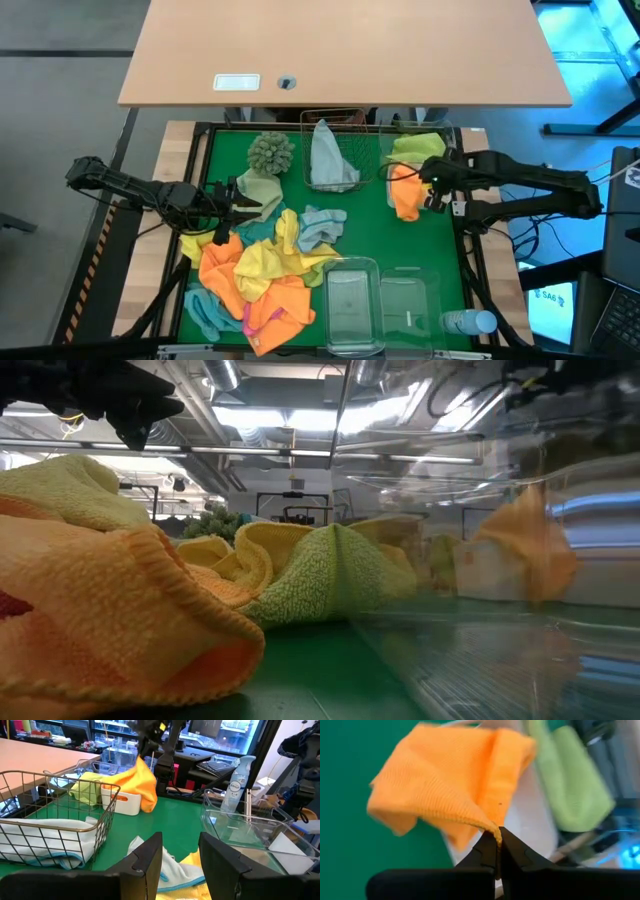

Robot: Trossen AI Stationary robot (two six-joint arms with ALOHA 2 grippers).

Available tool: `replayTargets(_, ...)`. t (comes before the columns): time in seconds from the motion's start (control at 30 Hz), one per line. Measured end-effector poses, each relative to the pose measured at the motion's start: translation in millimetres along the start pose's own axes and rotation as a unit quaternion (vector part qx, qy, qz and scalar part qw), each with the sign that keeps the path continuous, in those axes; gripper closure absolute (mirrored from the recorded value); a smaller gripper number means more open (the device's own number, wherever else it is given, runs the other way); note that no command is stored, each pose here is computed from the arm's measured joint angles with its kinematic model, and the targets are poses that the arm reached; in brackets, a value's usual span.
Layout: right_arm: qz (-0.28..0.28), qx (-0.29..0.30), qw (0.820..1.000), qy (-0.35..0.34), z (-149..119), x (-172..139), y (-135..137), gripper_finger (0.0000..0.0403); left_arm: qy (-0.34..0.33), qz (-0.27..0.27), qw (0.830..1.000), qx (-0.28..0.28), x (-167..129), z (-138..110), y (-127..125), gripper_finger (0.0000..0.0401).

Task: Sort microfiber towel by color & place in baskets
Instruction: Put the orange microfiber towel into the white bin

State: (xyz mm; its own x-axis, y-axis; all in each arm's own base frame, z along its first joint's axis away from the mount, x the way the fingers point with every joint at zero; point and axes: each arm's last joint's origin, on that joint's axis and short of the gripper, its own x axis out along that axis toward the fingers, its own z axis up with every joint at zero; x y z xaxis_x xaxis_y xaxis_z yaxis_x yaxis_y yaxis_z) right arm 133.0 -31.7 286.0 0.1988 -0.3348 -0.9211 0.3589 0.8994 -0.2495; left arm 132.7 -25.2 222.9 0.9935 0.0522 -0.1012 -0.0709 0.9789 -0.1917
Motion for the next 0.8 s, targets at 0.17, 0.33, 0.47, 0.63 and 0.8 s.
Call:
replayTargets(0.17,0.015,-0.001,1.0,0.007,-3.3,20.3,6.9,0.0401,0.0,0.0,1.0,0.0,0.1,0.0,0.0,0.0277)
replayTargets(0.33,0.013,-0.004,1.0,0.017,-9.6,40.8,12.5,0.0401,0.0,0.0,1.0,0.0,0.0,0.0,0.0,0.0277)
replayTargets(0.47,0.014,0.006,1.0,0.001,-4.7,46.3,13.2,0.04,0.0,0.0,1.0,0.0,0.0,0.0,0.0,0.0277)
replayTargets(0.63,-0.012,0.042,0.999,0.024,-3.6,53.0,1.4,0.04,0.0,0.0,1.0,0.0,0.0,-0.1,0.0,0.0277)
replayTargets(0.8,-0.007,0.084,0.995,0.055,-1.0,64.0,-14.2,0.04,0.0,0.0,1.0,0.0,0.0,0.0,0.0,0.0277)
